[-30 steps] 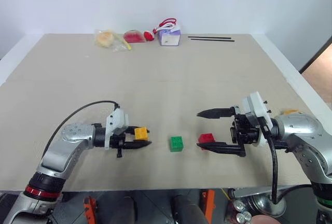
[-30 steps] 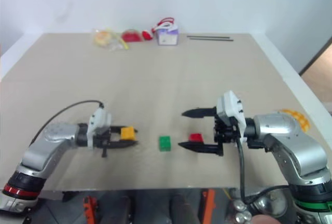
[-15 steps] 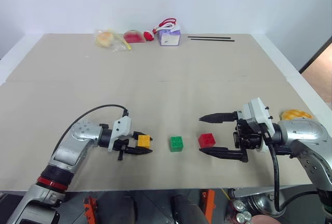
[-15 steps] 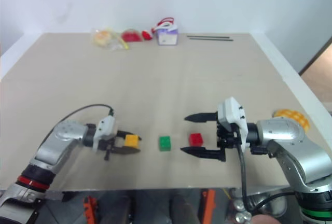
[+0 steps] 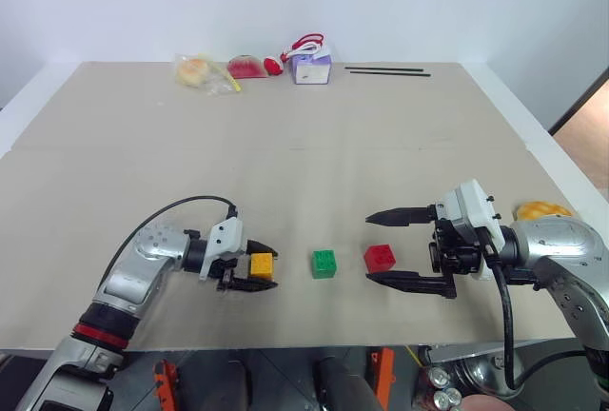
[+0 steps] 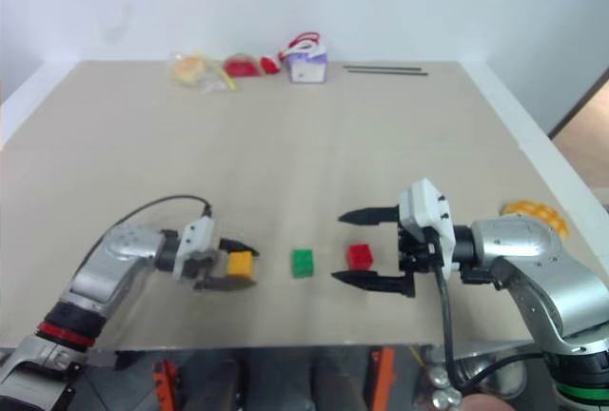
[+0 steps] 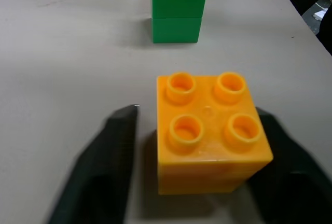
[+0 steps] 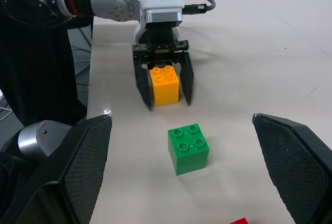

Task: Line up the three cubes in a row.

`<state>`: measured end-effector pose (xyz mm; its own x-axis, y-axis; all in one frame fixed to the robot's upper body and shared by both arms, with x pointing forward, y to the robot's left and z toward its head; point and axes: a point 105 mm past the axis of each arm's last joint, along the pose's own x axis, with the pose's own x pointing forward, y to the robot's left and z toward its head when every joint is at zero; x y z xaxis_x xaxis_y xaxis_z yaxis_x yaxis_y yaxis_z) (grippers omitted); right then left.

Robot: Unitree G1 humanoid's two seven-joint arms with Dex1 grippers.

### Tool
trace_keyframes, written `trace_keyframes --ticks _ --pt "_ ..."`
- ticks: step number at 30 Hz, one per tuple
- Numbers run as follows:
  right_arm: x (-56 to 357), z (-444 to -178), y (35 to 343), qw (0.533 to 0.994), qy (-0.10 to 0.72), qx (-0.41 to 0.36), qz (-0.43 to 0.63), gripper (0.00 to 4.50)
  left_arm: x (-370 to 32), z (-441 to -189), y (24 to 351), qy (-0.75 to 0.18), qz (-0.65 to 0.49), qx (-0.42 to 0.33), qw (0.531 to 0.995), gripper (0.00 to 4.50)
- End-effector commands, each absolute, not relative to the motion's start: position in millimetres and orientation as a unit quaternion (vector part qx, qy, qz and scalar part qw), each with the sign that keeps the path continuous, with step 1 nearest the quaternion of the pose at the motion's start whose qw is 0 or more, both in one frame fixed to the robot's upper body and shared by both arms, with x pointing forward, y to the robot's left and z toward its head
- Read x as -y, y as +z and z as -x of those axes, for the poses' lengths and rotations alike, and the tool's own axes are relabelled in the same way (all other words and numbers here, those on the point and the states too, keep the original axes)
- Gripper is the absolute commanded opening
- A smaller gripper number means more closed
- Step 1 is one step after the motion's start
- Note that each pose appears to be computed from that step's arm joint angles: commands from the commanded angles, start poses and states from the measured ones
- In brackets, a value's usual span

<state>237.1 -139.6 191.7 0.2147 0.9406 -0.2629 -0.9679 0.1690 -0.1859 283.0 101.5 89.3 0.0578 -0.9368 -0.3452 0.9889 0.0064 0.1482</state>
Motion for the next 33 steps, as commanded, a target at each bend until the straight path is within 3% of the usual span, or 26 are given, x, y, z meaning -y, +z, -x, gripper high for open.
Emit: trace_keyframes --ticks 1,10,14,16,19,23,29,33 --pt "139.7 -235.8 203.9 0.759 0.625 -0.023 0.180 4.50 -100.1 -285.6 95.9 -0.685 -0.185 -0.061 0.702 4.46" --pt "140.8 -233.4 205.8 0.759 0.625 -0.022 0.180 4.50 -92.1 -277.0 148.6 -0.705 -0.124 0.007 0.699 4.46" --pt "142.4 -232.8 215.3 0.775 0.613 0.000 0.153 4.50 -89.8 -285.5 189.6 -0.670 -0.064 0.039 0.739 4.46" --pt "143.3 -239.9 228.1 0.802 0.582 0.038 0.128 4.50 -92.0 -299.7 207.8 -0.621 -0.026 0.053 0.782 4.46" --pt "153.9 -269.3 251.9 0.875 0.467 0.110 0.060 4.50 -102.3 -332.1 230.9 -0.488 0.040 0.089 0.867 4.46" --pt "182.7 -306.4 233.0 0.952 0.280 0.119 0.021 4.50 -126.2 -358.6 217.9 -0.307 0.075 0.097 0.944 4.46" --pt "244.3 -328.0 182.2 0.994 0.025 0.103 0.006 4.50 -166.4 -369.2 182.1 -0.093 0.068 0.094 0.989 4.46" --pt "249.6 -336.0 165.9 0.995 -0.033 0.098 0.001 4.50 -169.2 -375.7 156.1 -0.063 0.046 0.074 0.994 4.46"
